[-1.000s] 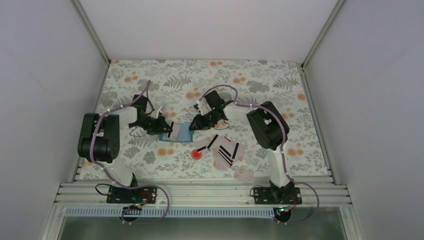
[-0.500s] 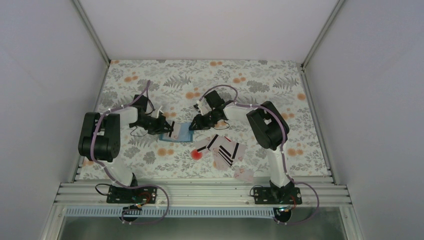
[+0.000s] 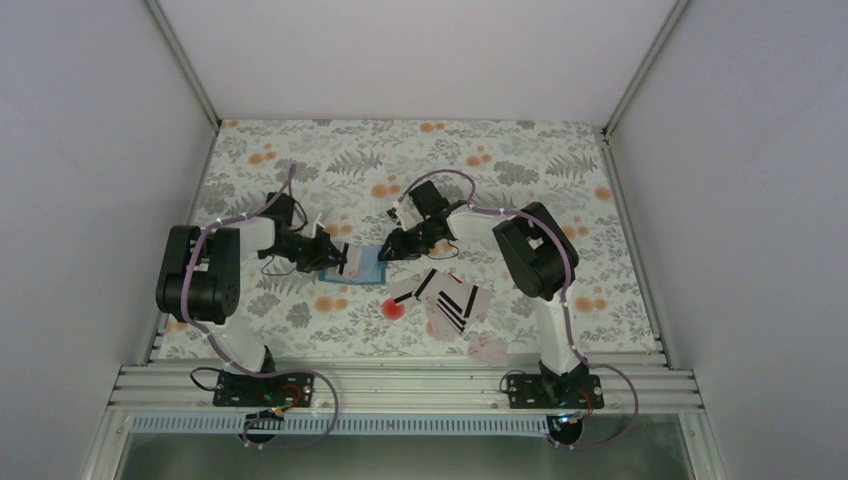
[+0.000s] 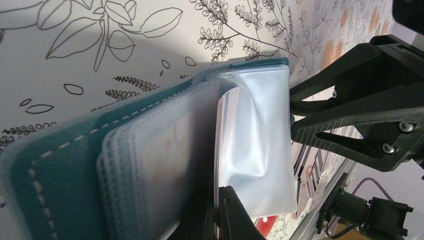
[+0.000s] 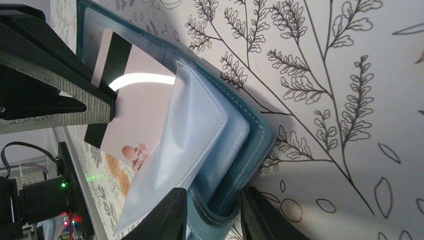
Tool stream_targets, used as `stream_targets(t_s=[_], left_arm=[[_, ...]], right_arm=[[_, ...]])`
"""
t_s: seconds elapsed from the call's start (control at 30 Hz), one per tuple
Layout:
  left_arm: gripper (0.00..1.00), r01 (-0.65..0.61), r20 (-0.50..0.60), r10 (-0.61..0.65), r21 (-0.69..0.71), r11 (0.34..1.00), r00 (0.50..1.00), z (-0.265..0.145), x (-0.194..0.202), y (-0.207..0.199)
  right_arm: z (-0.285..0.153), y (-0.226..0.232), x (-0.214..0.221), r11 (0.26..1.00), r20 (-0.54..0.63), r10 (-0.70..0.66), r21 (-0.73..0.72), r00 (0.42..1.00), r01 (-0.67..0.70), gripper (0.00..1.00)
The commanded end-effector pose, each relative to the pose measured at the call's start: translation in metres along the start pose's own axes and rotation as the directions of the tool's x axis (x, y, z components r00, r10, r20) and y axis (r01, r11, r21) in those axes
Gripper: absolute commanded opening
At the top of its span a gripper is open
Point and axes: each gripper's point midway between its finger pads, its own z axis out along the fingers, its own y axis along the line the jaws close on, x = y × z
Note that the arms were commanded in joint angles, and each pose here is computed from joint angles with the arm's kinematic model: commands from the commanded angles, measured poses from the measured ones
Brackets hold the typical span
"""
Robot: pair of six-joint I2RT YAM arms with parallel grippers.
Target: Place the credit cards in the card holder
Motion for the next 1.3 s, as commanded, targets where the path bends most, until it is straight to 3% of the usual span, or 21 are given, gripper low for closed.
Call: stream_targets(t_s=[0.0, 0.7, 1.27], left_arm=[[0.02, 0.052, 0.01, -0.051, -0.051, 0.997, 0.999, 0.005, 0.004, 0.015], [0.02, 0.113, 0.084, -0.103, -0.131, 0.985, 0.991, -0.004, 0.009, 0.029], [0.02, 0.248, 0.179, -0.237, -0.037, 0.968, 0.955, 0.007, 0.023, 0.032]], right_arm=[[0.032, -0.085, 0.077, 0.955, -0.175, 0.178, 0.269, 0.968, -0.127, 0.29], [0.031, -0.085, 0.08, 0.954, -0.175, 0.182, 0.27, 0.968, -0.13, 0.29], [0.031, -0.083, 0.079, 0.955, -0.172, 0.184, 0.265, 0.968, -0.135, 0.29]])
